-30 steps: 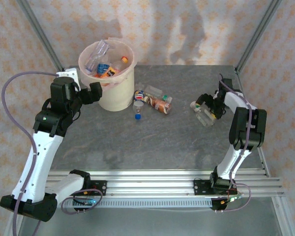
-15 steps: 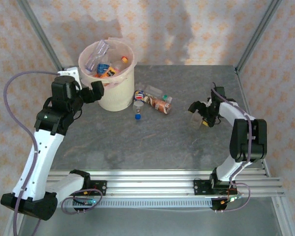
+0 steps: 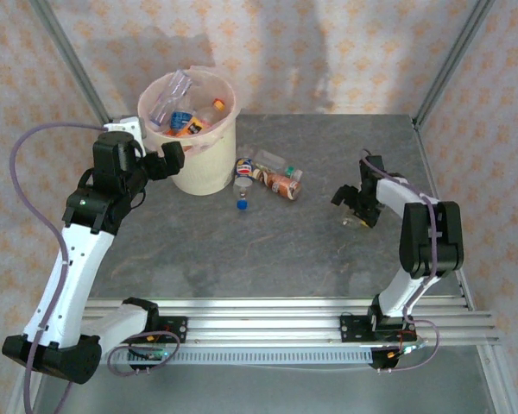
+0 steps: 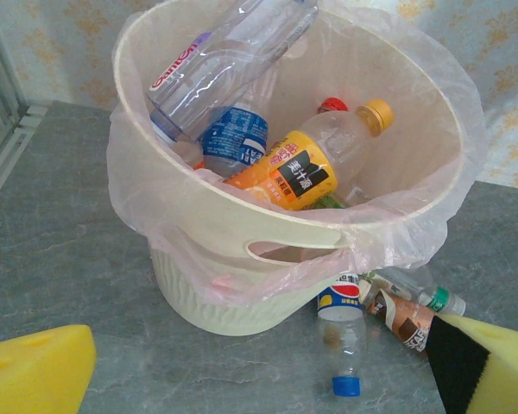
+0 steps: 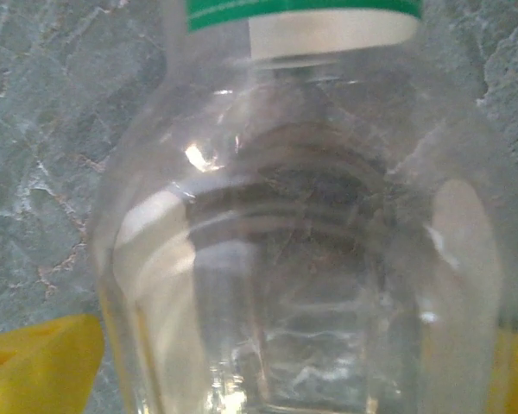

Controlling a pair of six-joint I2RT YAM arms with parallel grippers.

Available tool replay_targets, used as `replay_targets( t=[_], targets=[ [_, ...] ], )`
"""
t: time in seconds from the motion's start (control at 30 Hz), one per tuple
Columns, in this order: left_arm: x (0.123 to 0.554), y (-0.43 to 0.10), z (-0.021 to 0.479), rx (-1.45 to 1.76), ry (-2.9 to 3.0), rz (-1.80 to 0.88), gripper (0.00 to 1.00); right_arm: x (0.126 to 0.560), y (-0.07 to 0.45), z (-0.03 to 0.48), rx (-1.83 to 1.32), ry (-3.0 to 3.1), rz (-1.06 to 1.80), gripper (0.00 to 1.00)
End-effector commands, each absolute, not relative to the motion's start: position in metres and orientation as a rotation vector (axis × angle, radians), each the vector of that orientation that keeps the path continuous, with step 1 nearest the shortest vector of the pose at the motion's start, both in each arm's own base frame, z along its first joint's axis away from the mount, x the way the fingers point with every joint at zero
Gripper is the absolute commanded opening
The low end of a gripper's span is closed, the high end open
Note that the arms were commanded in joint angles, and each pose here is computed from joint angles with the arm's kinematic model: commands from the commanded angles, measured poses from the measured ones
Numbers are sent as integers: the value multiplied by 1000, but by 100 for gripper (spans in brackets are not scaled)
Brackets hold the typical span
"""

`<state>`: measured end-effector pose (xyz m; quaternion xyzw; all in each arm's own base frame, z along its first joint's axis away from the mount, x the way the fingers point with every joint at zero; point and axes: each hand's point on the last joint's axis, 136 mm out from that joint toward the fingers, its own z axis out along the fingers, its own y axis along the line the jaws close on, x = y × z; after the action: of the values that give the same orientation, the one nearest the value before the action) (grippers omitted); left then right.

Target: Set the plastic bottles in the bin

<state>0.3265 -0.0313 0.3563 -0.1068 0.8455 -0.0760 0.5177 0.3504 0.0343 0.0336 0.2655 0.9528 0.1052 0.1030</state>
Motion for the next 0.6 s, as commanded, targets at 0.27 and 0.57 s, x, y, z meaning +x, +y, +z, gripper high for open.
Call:
replay_targets(
  t=[0.27, 0.57],
  targets=[
    [328, -33, 365, -291, 1992, -220, 100, 356, 31, 31, 789, 2815, 236, 71],
    [334, -42, 372, -362, 1952, -345, 100, 355, 49, 86, 604, 2678, 281, 52]
  ],
)
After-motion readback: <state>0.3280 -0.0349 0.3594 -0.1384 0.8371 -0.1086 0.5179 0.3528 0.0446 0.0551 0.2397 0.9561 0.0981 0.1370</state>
